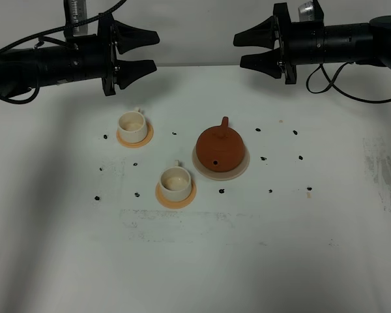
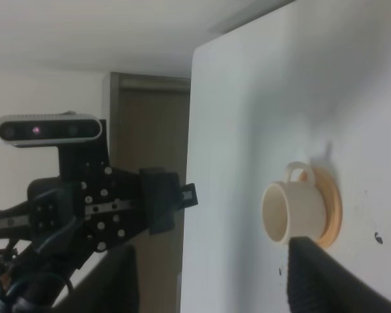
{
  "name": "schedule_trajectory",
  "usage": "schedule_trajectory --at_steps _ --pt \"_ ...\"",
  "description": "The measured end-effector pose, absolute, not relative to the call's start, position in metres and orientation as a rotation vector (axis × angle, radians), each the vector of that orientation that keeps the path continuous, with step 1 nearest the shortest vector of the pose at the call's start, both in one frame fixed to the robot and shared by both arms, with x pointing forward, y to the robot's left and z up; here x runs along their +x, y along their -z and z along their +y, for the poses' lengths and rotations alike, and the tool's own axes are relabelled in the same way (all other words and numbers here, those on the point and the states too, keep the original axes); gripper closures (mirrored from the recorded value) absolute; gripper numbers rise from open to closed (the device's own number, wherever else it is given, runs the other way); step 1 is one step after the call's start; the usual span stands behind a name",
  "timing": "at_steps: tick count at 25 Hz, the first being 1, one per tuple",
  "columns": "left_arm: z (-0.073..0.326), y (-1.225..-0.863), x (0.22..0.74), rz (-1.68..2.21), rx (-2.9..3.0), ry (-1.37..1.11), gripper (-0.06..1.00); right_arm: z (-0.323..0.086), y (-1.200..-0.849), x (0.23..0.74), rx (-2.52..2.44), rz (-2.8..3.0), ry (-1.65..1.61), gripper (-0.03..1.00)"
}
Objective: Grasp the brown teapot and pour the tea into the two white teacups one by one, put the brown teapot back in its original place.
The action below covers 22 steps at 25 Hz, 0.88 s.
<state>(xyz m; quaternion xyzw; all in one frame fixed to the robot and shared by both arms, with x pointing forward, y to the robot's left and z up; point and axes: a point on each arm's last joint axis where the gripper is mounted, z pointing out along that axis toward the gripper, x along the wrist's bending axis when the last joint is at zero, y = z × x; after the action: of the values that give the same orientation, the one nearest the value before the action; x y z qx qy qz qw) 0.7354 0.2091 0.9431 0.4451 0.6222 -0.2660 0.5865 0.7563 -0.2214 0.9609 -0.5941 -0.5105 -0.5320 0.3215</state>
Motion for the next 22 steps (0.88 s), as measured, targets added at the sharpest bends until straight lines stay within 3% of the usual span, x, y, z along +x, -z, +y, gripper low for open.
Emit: schedule_trajectory --at_steps 14,19,22 --pt "0.208 -0.944 0.734 1.39 1.099 0.572 0.38 -0.221 -0.961 0.756 -1.513 -1.433 1.454 0.48" --pt "0.21 -0.951 0.729 1.268 1.359 0.361 0.47 -0.222 -0.963 0.757 -1.441 -1.619 1.532 0.49" --pt "0.214 -0.974 0.724 1.2 1.544 0.165 0.51 -0.226 -0.974 0.759 -1.461 -1.827 1.514 0.49"
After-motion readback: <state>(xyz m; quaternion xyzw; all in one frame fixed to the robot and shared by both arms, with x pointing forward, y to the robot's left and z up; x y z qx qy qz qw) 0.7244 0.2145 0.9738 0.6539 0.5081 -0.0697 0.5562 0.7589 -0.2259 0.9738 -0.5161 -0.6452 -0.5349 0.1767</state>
